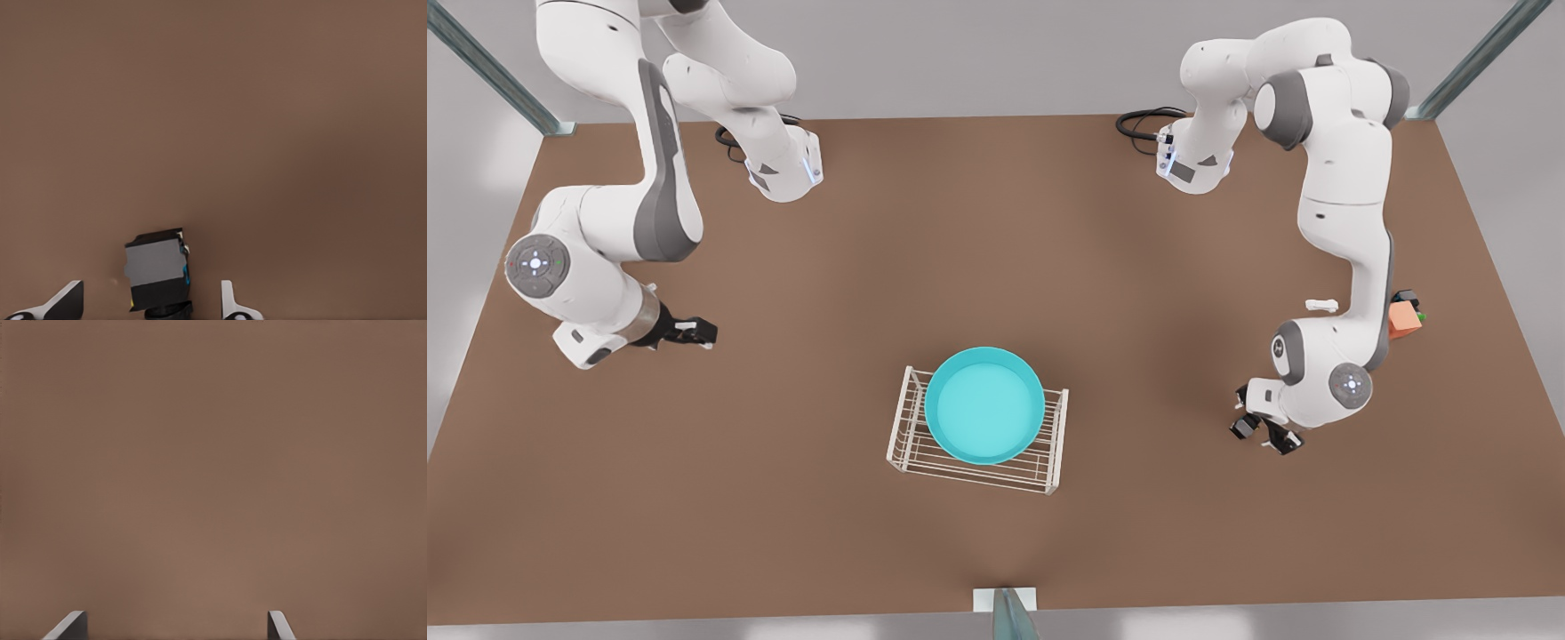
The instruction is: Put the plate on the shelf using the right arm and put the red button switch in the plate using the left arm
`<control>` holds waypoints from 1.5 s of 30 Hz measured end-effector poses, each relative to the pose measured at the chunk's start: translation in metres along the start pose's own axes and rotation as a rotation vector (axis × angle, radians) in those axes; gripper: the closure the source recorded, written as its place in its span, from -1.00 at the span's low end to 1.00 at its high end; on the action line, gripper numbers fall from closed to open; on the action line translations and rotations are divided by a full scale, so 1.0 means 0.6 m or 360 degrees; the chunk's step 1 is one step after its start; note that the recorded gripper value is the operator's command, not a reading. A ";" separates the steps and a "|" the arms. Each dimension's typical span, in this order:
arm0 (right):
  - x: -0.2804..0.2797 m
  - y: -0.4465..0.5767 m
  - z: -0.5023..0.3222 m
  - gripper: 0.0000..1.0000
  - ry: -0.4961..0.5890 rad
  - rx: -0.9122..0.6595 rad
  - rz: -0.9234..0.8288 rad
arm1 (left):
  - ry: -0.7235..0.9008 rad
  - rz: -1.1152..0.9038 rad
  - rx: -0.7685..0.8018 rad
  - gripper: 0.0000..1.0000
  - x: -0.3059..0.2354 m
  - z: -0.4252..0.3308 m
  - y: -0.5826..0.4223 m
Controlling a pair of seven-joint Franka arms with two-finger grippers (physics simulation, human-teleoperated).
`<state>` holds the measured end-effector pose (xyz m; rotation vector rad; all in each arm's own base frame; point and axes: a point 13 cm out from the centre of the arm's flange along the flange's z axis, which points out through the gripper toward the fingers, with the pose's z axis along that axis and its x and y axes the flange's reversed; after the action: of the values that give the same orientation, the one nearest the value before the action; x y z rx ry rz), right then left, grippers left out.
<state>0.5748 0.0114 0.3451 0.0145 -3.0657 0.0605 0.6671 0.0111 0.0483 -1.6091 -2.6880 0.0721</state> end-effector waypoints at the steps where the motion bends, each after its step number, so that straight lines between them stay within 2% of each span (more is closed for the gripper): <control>1: -0.009 0.008 0.000 -1.00 -0.0013 0.0006 -0.0019 | -0.0002 0.0004 -0.0003 -1.00 0.000 0.003 0.001; 7: -0.034 0.015 0.006 -1.00 -0.0042 0.0044 -0.0062 | -0.0016 0.0023 -0.0026 -0.96 -0.001 0.011 0.007; 14: -0.038 0.012 0.005 -1.00 -0.0055 0.0054 -0.0070 | -0.0021 0.0043 -0.0038 -0.22 -0.002 0.014 0.010; 17: -0.039 0.012 0.004 -1.00 -0.0057 0.0055 -0.0073 | -0.0023 0.0050 -0.0043 -0.07 -0.003 0.013 0.012; 24: -0.039 0.012 0.004 -1.00 -0.0058 0.0055 -0.0077 | -0.0028 0.0062 -0.0055 0.03 -0.009 0.007 0.015; 31: -0.040 0.012 0.003 -1.00 -0.0060 0.0055 -0.0080 | -0.0079 0.0067 -0.0130 0.02 -0.046 -0.054 0.032; 36: -0.041 0.012 0.000 -1.00 -0.0066 0.0055 -0.0081 | -0.0177 0.0067 -0.0206 0.02 -0.138 -0.139 0.014; 38: -0.041 0.012 0.000 -1.00 -0.0067 0.0055 -0.0081 | -0.0219 0.0073 -0.0248 0.02 -0.201 -0.198 0.004; 45: -0.042 0.010 -0.001 -1.00 -0.0068 0.0054 -0.0080 | -0.0235 0.0060 -0.0216 0.02 -0.392 -0.339 -0.142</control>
<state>0.5997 0.0178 0.3439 0.0959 -3.1045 0.1102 0.7094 -0.2288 0.2594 -1.7583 -2.8290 0.0090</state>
